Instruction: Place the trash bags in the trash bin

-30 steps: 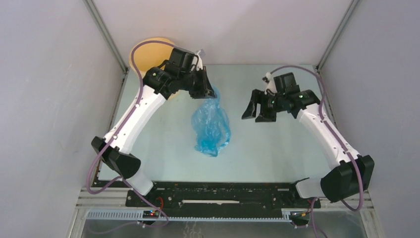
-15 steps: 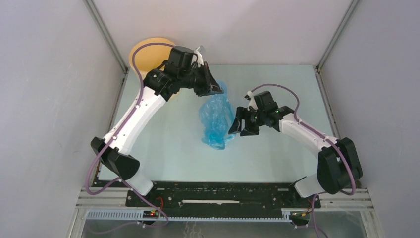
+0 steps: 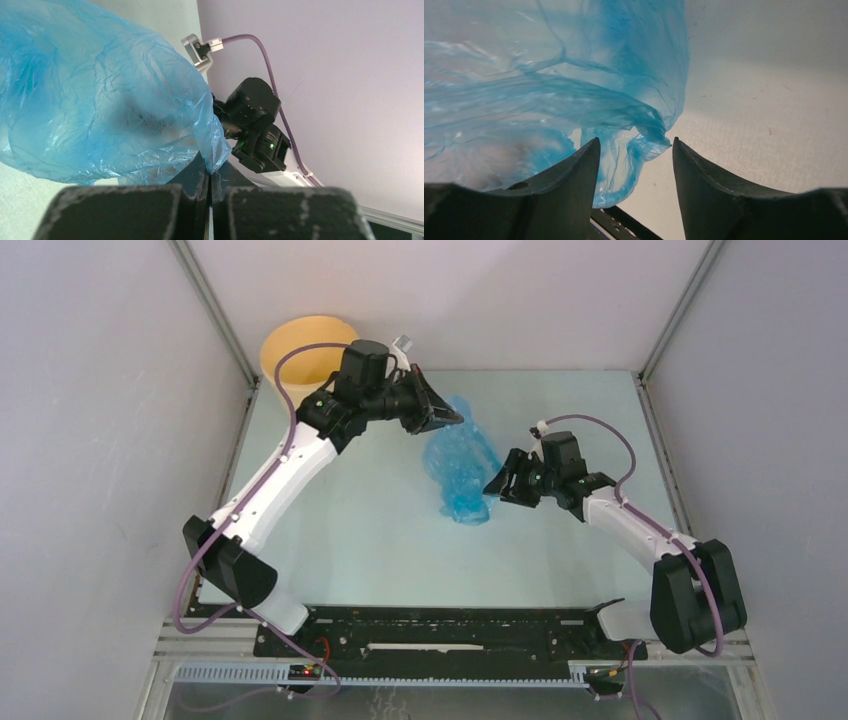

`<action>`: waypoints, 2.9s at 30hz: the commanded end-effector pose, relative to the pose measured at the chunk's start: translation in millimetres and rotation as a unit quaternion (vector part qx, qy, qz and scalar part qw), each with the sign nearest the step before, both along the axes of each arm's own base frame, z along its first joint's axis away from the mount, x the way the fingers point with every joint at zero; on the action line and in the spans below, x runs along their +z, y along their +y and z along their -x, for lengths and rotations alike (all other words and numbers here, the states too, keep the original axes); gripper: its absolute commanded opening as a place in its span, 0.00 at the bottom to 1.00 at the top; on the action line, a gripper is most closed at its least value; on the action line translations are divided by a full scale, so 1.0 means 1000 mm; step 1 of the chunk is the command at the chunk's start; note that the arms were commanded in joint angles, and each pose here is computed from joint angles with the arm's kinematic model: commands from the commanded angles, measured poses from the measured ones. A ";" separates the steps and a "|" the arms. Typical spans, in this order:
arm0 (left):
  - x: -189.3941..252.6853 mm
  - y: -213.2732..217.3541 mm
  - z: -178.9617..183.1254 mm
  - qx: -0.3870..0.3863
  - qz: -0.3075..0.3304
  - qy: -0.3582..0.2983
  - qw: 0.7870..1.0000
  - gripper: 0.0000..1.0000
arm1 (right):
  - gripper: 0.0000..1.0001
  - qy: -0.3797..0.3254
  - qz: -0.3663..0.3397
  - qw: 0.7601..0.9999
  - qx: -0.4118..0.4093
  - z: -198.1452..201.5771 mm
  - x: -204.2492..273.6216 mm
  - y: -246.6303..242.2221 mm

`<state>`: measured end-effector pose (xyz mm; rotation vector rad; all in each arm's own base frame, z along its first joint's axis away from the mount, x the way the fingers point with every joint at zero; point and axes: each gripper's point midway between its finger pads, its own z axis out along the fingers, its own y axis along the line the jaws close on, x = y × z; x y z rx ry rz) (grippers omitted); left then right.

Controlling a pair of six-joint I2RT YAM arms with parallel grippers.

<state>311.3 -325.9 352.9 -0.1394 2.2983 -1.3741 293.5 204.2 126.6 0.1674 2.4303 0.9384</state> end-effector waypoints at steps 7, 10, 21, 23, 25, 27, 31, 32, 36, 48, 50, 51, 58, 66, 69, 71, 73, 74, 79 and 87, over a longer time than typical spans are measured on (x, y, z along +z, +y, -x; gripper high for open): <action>0.026 0.001 0.014 -0.012 0.052 -0.016 0.998 0.00 | 0.50 0.010 0.000 0.999 -0.039 -0.021 -0.010 -0.008; 0.020 0.001 0.016 -0.016 0.048 -0.013 0.999 0.00 | 0.43 0.010 0.014 0.999 -0.043 -0.024 -0.013 -0.013; 0.002 0.020 0.022 -0.010 0.034 -0.009 0.999 0.00 | 0.21 0.008 0.019 0.999 -0.047 -0.037 -0.017 -0.019; -0.009 0.026 0.021 -0.005 0.023 -0.006 1.000 0.00 | 0.06 0.021 0.023 0.999 -0.042 -0.032 -0.019 -0.019; -0.030 0.037 0.018 0.009 -0.006 -0.001 1.000 0.00 | 0.00 0.046 0.035 0.997 -0.043 -0.023 -0.024 -0.024; -0.066 0.055 0.013 0.032 -0.070 0.004 0.997 0.00 | 0.00 0.073 0.047 0.996 -0.034 -0.010 -0.030 -0.028; -0.150 0.099 0.015 0.057 -0.243 0.061 0.967 0.00 | 0.00 0.132 0.064 0.989 -0.013 0.007 -0.035 -0.032; -0.160 0.099 0.015 0.052 -0.253 0.076 0.963 0.00 | 0.00 0.129 0.057 0.990 -0.004 0.002 -0.026 -0.029; -0.138 0.065 -0.003 0.038 -0.180 0.084 0.979 0.00 | 0.00 0.132 0.059 0.989 0.027 -0.024 0.014 -0.019; 0.241 0.089 -0.009 0.156 0.041 -0.334 0.929 0.00 | 0.00 -0.469 -0.001 0.882 -0.040 0.026 0.445 -0.041; 0.240 0.104 -0.001 0.192 0.033 -0.375 0.906 0.00 | 0.00 -0.521 -0.038 0.850 -0.061 0.044 0.449 -0.049; 0.218 0.110 -0.004 0.212 0.019 -0.364 0.906 0.00 | 0.00 -0.536 -0.051 0.839 -0.078 0.041 0.434 -0.051; -0.015 0.123 -0.019 0.205 -0.142 -0.133 0.959 0.00 | 0.00 -0.303 0.086 0.946 -0.080 -0.005 0.233 -0.053; -0.187 0.113 0.045 0.086 -0.227 0.048 0.969 0.00 | 0.00 -0.022 0.146 0.988 0.051 0.029 0.049 -0.026; -0.178 0.113 0.048 0.071 -0.233 0.026 0.970 0.00 | 0.00 -0.056 0.120 0.989 0.069 0.031 0.067 -0.016; -0.147 0.107 0.038 0.061 -0.222 -0.018 0.973 0.00 | 0.00 -0.100 0.095 0.988 0.065 0.024 0.099 -0.013; -0.103 0.099 0.024 0.055 -0.207 -0.057 0.975 0.00 | 0.00 -0.131 0.082 0.986 0.057 0.015 0.134 -0.013; -0.072 0.095 0.016 0.057 -0.194 -0.084 0.976 0.00 | 0.00 -0.146 0.080 0.985 0.053 0.010 0.154 -0.015; 0.123 0.091 -0.008 0.111 -0.093 -0.248 0.958 0.00 | 0.00 -0.284 0.077 0.956 -0.001 -0.007 0.297 -0.035; 0.308 0.123 0.046 0.192 0.122 -0.454 0.862 0.00 | 0.00 -0.482 0.005 0.875 -0.056 0.034 0.450 -0.057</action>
